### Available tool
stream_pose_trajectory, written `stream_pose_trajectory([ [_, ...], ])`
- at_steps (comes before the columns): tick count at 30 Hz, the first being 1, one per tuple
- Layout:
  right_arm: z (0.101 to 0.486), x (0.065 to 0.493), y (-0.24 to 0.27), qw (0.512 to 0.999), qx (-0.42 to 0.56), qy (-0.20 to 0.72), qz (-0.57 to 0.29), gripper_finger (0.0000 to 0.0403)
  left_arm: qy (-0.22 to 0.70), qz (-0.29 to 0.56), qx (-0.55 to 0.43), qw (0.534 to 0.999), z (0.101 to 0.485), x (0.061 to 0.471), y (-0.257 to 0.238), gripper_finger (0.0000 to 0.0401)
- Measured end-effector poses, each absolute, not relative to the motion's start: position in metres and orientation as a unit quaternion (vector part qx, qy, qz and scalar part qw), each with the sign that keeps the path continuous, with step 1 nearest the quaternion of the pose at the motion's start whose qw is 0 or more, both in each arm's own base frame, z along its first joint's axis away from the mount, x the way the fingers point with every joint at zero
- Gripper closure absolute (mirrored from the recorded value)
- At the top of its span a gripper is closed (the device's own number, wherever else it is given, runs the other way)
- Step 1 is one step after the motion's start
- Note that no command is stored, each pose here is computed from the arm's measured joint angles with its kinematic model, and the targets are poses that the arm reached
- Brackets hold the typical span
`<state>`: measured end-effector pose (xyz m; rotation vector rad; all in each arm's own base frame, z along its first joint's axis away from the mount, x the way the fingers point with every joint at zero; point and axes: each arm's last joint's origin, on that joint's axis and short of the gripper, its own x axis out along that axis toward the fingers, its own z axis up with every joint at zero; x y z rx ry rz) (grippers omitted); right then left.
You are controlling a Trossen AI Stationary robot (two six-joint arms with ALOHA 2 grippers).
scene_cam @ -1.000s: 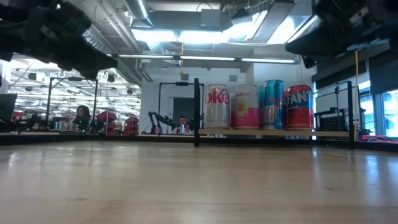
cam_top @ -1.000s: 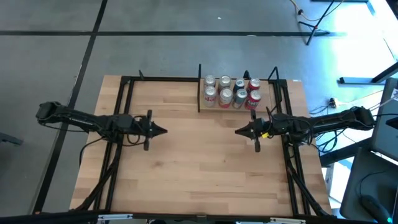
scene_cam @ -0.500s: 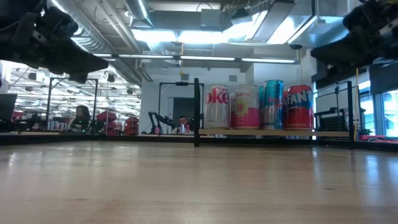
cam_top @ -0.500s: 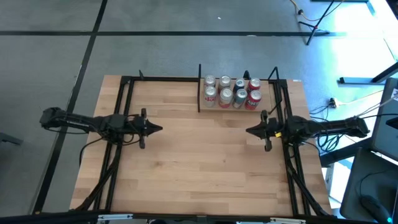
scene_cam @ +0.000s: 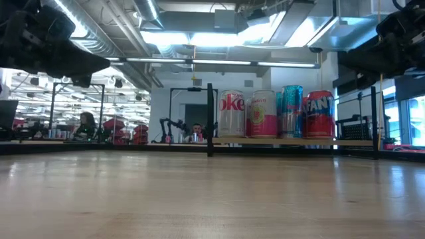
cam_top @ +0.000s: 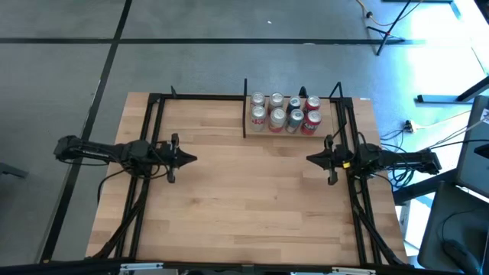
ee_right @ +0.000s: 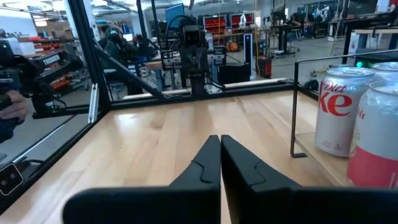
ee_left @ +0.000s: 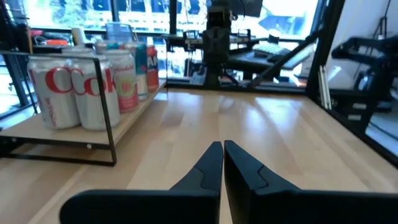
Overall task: Place canned beverage on shelf
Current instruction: Return to Home Position
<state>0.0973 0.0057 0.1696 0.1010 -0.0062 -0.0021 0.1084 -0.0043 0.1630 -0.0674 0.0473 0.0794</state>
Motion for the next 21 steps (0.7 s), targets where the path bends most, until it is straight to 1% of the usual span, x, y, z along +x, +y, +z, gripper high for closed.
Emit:
stream_pose_trajectory([
  [4,0.1692,0.0976,0.0058,0.998,0.06,-0.001,0.0,0.0402,0.033,0.039,-0.025,0.998,0.161,0.1061,-0.0041,0.04],
  [10,0.1688,0.0977,0.0058,0.996,0.084,0.001,0.0,0.0402,0.02,0.017,-0.027,0.999,0.1632,0.1036,-0.0051,0.04],
  [21,0.1687,0.0977,0.0058,0.996,0.086,0.002,0.0,0.0402,0.035,0.034,-0.03,0.998,0.1601,0.1039,-0.0042,0.04],
])
